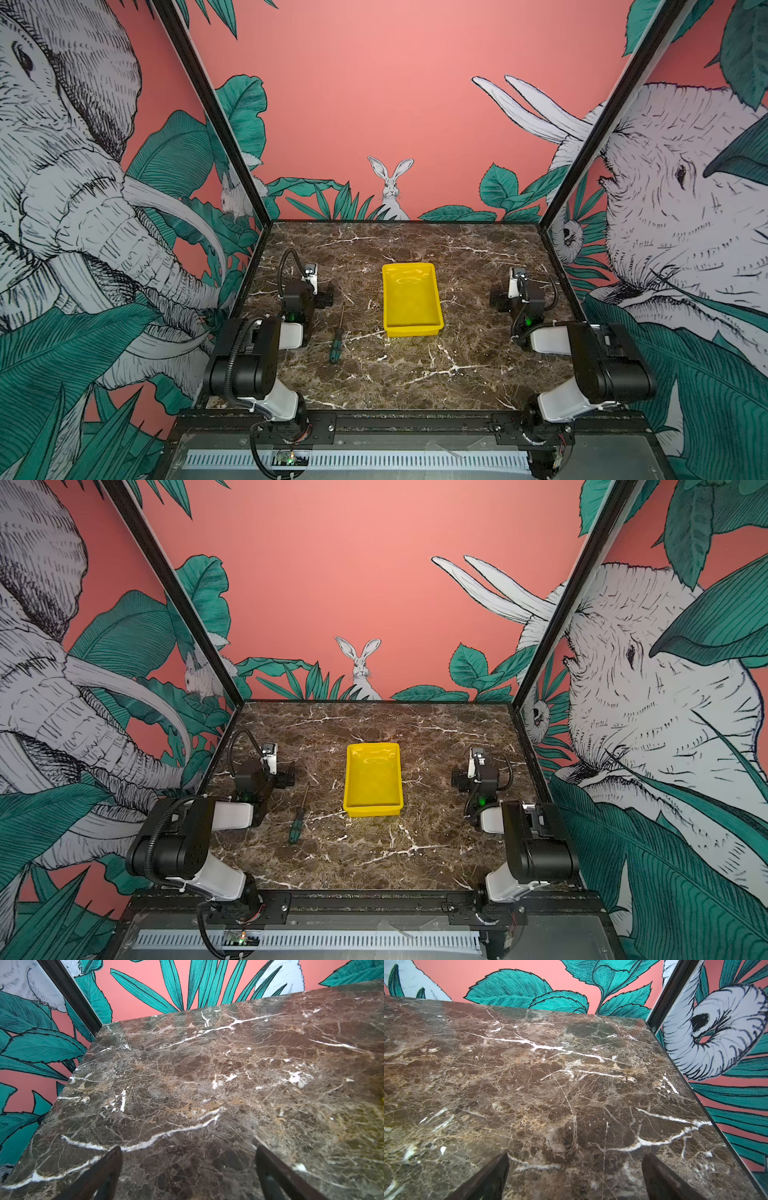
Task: Put the screwdriver in the bin
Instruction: Pick up the screwdriver from the middle-left of the table.
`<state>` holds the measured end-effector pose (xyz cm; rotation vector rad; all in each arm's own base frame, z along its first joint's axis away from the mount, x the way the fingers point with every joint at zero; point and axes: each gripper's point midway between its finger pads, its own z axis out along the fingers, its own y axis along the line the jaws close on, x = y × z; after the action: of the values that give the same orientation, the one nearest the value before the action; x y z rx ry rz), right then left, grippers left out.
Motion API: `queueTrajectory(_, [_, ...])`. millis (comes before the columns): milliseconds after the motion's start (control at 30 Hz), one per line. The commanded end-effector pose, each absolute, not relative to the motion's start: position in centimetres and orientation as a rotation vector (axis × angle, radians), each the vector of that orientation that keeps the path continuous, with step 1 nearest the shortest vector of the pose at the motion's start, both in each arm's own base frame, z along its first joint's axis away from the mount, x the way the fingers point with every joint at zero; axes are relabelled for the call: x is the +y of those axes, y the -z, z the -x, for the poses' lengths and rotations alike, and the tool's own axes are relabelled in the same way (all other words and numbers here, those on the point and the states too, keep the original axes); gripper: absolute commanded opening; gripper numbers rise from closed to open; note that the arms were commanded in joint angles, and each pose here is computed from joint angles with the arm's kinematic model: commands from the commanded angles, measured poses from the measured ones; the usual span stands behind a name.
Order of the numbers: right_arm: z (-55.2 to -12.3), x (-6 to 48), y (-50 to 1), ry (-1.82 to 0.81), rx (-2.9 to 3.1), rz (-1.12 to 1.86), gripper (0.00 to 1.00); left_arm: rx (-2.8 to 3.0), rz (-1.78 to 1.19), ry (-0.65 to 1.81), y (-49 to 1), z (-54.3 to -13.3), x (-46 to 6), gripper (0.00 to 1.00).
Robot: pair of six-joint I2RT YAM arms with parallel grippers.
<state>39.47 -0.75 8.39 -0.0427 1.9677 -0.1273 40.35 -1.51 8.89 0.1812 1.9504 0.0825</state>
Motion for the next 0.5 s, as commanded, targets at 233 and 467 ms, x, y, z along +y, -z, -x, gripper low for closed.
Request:
queueTrajectory(233, [-39.93, -0.51, -9.3, 0.12, 1.924, 0.046, 0.99, 1.925, -0.164, -0.083, -9.44, -40.31, -1.18, 1.0])
queueTrajectory(467, [-39.9, -0.51, -9.27, 0.12, 1.924, 0.046, 0.99, 1.924, -0.168, -0.082, -9.46, -40.31, -1.28, 1.0])
